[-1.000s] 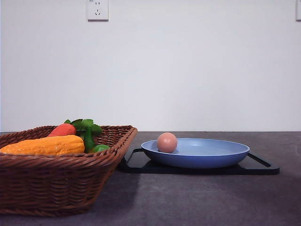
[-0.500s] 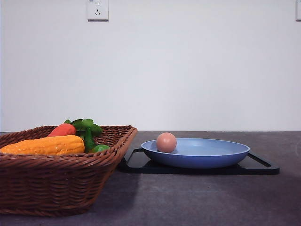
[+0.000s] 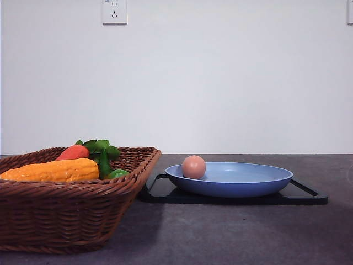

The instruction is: Transfer egg from basket to plate and serve

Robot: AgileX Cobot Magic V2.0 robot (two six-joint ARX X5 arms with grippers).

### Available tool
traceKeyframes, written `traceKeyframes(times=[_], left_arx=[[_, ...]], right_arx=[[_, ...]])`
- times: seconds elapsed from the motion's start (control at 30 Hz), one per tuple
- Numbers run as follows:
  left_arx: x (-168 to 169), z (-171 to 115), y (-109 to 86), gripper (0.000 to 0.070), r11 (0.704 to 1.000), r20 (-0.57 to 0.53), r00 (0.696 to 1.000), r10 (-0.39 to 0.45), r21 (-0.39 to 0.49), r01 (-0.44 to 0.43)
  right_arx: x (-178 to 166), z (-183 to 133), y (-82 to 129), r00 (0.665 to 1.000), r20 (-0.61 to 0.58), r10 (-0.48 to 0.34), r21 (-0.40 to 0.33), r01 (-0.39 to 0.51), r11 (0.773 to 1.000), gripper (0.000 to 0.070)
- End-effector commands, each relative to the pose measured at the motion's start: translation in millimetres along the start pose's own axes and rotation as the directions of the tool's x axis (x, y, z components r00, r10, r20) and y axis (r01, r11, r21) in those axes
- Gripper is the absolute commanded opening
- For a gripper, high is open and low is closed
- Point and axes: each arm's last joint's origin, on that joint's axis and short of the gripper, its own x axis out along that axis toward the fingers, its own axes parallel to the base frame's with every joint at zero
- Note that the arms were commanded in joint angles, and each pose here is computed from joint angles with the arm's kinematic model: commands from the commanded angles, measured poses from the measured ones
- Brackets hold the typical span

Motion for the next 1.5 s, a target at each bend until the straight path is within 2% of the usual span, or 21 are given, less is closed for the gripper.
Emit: traceKeyframes(times=[0.0, 1.47], left_arx=[[1.3, -8.0, 0.6, 0.0000, 1.000, -0.052, 0.999, 0.007, 0.008, -0.006], [1.3, -8.0, 0.6, 0.0000, 1.000, -0.052, 0.999, 0.007, 0.008, -0.006]], right_arx=[[0.5, -0.6, -0.1, 1.000, 0.009, -0.001, 0.013, 0.001, 1.000, 0.0000], [0.5, -0.6, -0.1, 1.000, 0.010, -0.001, 0.013, 0.001, 1.000, 0.0000]])
